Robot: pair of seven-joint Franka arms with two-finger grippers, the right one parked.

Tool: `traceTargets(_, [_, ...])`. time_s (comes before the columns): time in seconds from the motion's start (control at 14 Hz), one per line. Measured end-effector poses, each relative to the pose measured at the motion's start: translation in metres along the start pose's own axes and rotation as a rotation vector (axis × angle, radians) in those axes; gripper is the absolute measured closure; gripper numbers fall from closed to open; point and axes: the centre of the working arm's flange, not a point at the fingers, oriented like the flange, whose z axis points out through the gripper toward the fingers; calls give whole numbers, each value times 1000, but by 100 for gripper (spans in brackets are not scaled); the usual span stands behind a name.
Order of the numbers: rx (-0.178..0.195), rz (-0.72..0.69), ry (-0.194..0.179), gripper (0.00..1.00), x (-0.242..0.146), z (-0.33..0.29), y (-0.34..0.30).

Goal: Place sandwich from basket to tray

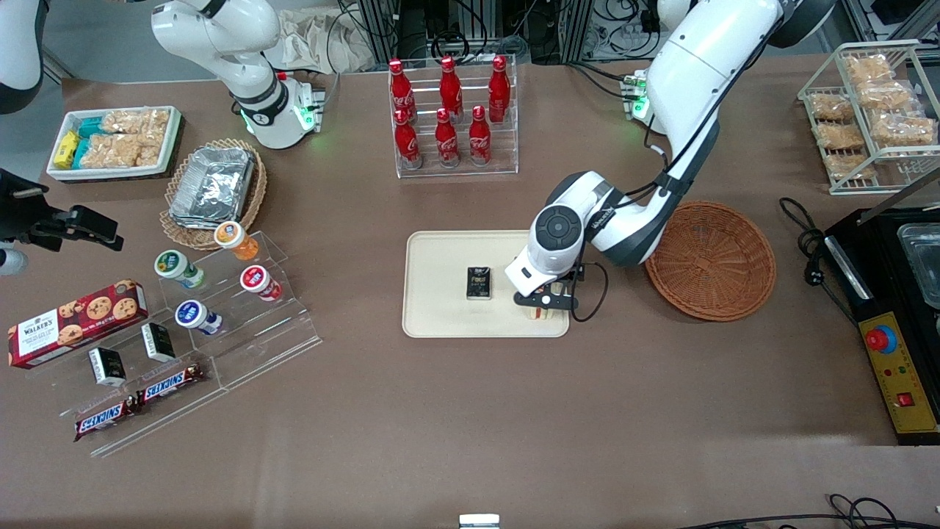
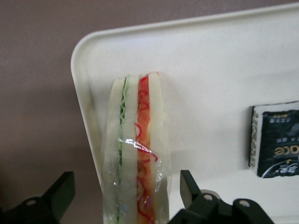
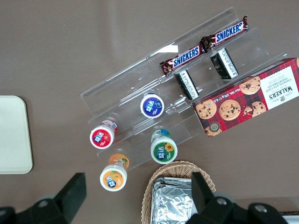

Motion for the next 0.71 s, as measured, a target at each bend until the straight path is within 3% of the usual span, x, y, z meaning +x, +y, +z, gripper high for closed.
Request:
traceTargets(0.29, [6,-69,33,0,23,-57,-9])
traceTargets(0.5, [0,-189,98,0,38,-146,-34])
traceTargets(0.71, [-32,-293,160,0,29,-235,-69])
